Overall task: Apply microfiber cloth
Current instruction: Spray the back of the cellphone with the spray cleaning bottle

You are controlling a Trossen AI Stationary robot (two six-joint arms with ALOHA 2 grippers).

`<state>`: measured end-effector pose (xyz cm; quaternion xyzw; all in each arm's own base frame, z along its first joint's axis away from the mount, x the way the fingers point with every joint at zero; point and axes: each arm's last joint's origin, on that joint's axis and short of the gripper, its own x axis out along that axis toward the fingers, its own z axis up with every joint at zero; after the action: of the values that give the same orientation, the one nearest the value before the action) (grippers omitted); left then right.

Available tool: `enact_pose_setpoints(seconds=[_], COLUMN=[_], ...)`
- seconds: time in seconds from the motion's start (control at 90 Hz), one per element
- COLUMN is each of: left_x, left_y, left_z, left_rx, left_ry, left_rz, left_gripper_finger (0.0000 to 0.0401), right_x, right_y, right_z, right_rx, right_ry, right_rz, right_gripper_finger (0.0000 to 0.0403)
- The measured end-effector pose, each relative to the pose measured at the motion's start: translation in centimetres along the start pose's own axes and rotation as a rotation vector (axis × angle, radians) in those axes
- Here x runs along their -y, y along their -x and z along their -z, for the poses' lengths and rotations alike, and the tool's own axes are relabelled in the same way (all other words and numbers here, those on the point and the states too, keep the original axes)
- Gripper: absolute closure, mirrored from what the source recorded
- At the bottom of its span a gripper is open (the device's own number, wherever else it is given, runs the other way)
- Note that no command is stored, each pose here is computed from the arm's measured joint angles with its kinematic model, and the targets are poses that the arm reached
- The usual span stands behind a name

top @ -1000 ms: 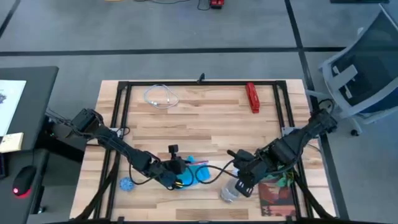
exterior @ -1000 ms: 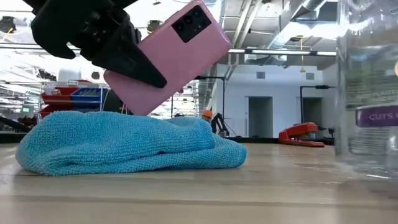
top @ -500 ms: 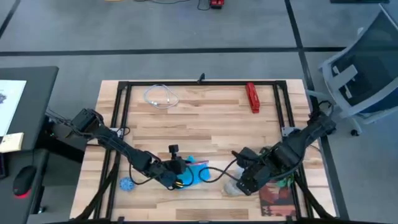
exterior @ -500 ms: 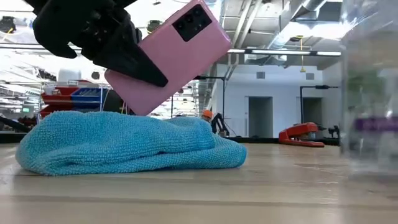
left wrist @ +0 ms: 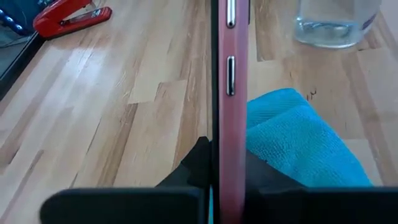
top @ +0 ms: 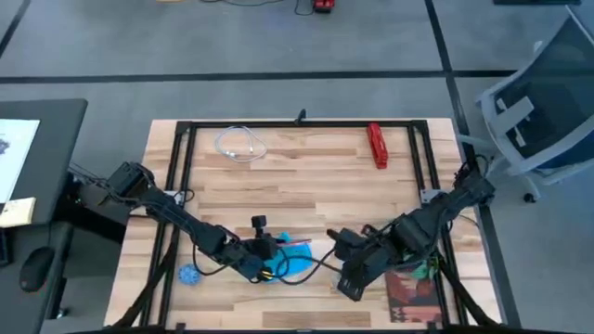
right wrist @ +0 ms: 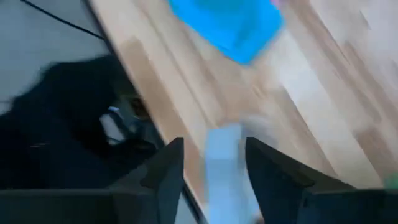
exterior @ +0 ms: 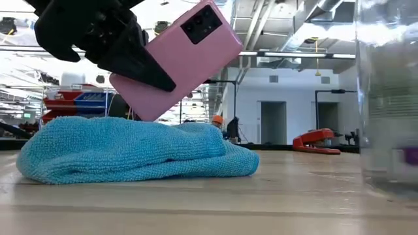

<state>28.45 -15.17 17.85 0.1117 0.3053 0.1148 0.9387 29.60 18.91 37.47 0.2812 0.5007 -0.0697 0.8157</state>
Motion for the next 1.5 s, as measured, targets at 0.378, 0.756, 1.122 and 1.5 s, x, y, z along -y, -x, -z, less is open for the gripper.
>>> enact_pose_setpoints(seconds=[0.378, 0.756, 1.122, 1.5], left_x=[0.0, 0.0, 0.0, 0.0], left_y=[0.0, 0.0, 0.0, 0.0], left_z=[0.1, 0.0, 0.0, 0.1], left_rx=[-0.005, -0.004, -0.004, -0.005], left_ry=[-0.002, 0.003, 0.005, 0.007], left_rz=[-0.002, -0.001, -0.001, 0.000], left_gripper_finger=[0.0392, 0.0392, 0.0392, 0.0392], right_x=[2.7, 2.8, 0.4, 0.7], right_y=[5.0, 2.9, 1.3, 0.8], right_z=[0.3, 2.9, 2.6, 6.4], right_rx=[-0.040, -0.151, -0.174, -0.330], right_ry=[0.055, -0.010, -0.009, 0.100], right_rz=[-0.010, 0.205, 0.004, 0.121], right_gripper_finger=[0.0212, 0.0273, 0.0308, 0.0308])
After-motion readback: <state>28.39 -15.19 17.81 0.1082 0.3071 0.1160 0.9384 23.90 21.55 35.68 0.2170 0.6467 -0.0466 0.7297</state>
